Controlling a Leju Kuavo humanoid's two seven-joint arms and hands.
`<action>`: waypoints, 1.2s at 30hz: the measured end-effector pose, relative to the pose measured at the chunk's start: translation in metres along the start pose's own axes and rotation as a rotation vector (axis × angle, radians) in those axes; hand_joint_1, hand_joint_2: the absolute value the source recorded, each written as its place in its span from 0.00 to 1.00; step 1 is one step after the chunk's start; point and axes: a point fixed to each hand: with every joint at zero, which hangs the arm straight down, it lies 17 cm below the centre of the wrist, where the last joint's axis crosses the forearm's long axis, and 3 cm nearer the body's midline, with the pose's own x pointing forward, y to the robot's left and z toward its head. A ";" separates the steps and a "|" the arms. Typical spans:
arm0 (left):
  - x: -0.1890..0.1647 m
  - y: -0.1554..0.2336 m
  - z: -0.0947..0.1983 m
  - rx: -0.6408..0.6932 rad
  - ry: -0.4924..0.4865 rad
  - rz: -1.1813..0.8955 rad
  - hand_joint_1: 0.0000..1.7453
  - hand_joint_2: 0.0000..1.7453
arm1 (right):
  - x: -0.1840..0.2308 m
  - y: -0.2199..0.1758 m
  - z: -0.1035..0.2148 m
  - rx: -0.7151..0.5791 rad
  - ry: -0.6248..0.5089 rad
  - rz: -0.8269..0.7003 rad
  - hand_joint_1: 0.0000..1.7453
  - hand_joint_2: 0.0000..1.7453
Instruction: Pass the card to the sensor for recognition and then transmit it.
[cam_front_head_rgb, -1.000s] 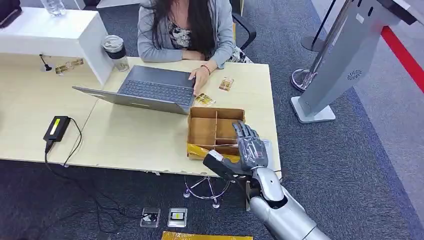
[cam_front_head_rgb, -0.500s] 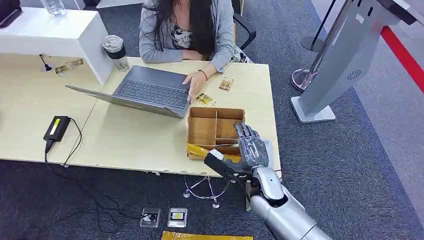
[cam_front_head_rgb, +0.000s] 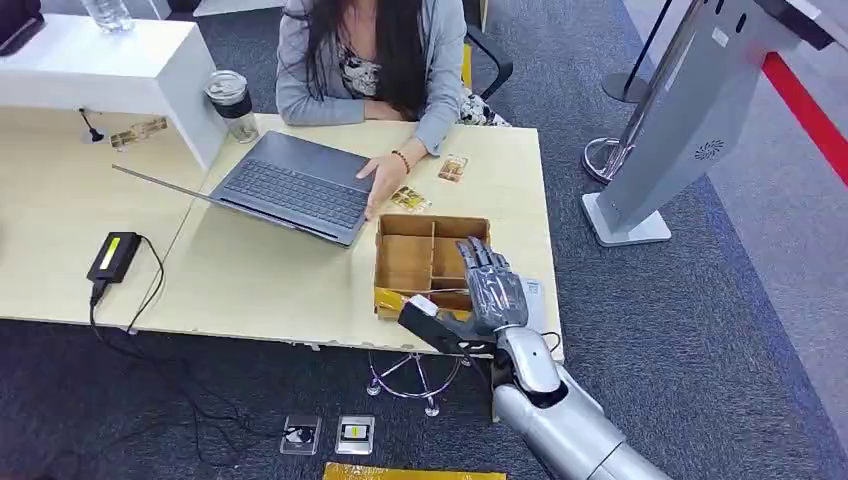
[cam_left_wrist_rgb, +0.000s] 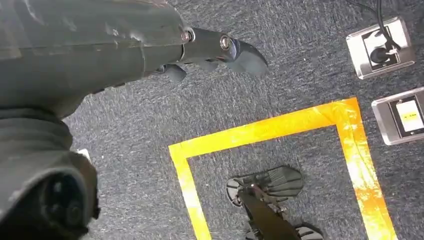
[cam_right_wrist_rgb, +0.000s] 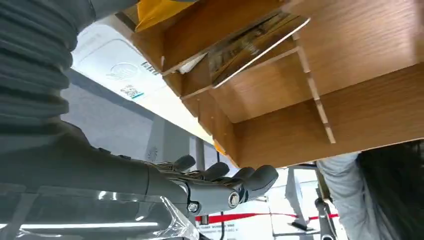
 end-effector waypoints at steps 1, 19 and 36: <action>0.000 0.000 0.000 0.000 0.000 0.000 0.00 0.00 | 0.001 -0.001 -0.001 -0.002 -0.003 -0.002 0.00 1.00; -0.001 0.000 0.000 0.003 0.001 -0.004 0.00 0.00 | 0.024 0.003 -0.003 0.009 -0.047 -0.008 0.00 1.00; -0.001 0.001 0.000 0.008 0.002 0.001 0.00 0.00 | 0.028 0.018 0.006 0.048 -0.058 0.011 0.00 1.00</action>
